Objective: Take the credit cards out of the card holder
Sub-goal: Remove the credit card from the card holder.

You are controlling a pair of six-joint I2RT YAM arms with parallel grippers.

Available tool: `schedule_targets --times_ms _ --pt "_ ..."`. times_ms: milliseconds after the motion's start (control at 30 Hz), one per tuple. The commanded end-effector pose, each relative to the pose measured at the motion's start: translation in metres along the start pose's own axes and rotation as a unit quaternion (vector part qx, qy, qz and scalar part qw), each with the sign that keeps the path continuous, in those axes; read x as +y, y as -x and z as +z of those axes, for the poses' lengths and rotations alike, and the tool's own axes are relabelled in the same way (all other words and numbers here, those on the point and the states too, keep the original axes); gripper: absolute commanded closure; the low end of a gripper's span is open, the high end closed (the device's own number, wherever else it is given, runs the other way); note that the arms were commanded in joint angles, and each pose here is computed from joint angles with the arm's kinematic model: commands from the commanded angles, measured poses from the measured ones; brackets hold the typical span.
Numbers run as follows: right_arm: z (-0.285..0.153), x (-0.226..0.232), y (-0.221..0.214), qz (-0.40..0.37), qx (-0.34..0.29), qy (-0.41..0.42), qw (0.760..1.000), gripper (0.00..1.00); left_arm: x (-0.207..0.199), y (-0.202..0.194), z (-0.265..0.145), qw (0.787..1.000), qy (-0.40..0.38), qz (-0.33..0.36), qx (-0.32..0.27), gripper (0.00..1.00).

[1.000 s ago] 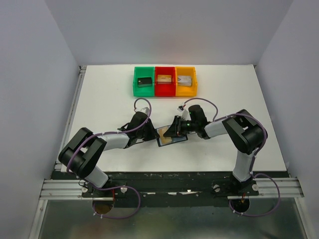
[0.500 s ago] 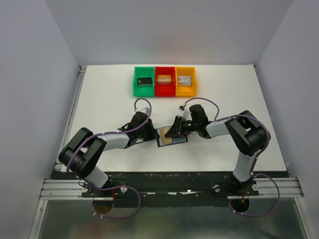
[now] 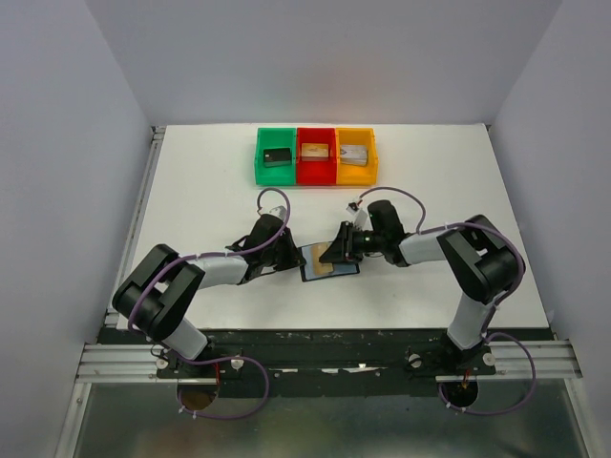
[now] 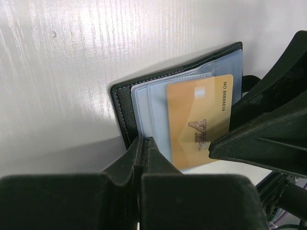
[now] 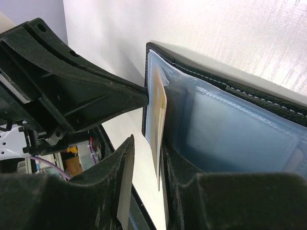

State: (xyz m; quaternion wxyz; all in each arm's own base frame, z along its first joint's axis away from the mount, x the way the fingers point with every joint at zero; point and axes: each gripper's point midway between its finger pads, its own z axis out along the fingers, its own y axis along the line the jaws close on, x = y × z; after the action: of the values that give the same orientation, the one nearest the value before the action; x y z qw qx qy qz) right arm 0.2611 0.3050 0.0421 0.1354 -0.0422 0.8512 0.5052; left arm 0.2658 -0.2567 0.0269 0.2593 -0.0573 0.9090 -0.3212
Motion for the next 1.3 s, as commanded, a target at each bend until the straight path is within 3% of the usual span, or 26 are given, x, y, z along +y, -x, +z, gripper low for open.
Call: schedule_targets --times_ms 0,1267 --pt "-0.007 0.002 0.000 -0.011 -0.006 0.001 1.000 0.64 0.025 -0.015 0.003 0.999 0.048 -0.003 0.022 1.00" --pt "-0.023 -0.004 0.007 -0.008 -0.022 -0.017 1.000 0.70 0.027 -0.016 0.002 0.998 0.053 0.003 0.021 1.00"
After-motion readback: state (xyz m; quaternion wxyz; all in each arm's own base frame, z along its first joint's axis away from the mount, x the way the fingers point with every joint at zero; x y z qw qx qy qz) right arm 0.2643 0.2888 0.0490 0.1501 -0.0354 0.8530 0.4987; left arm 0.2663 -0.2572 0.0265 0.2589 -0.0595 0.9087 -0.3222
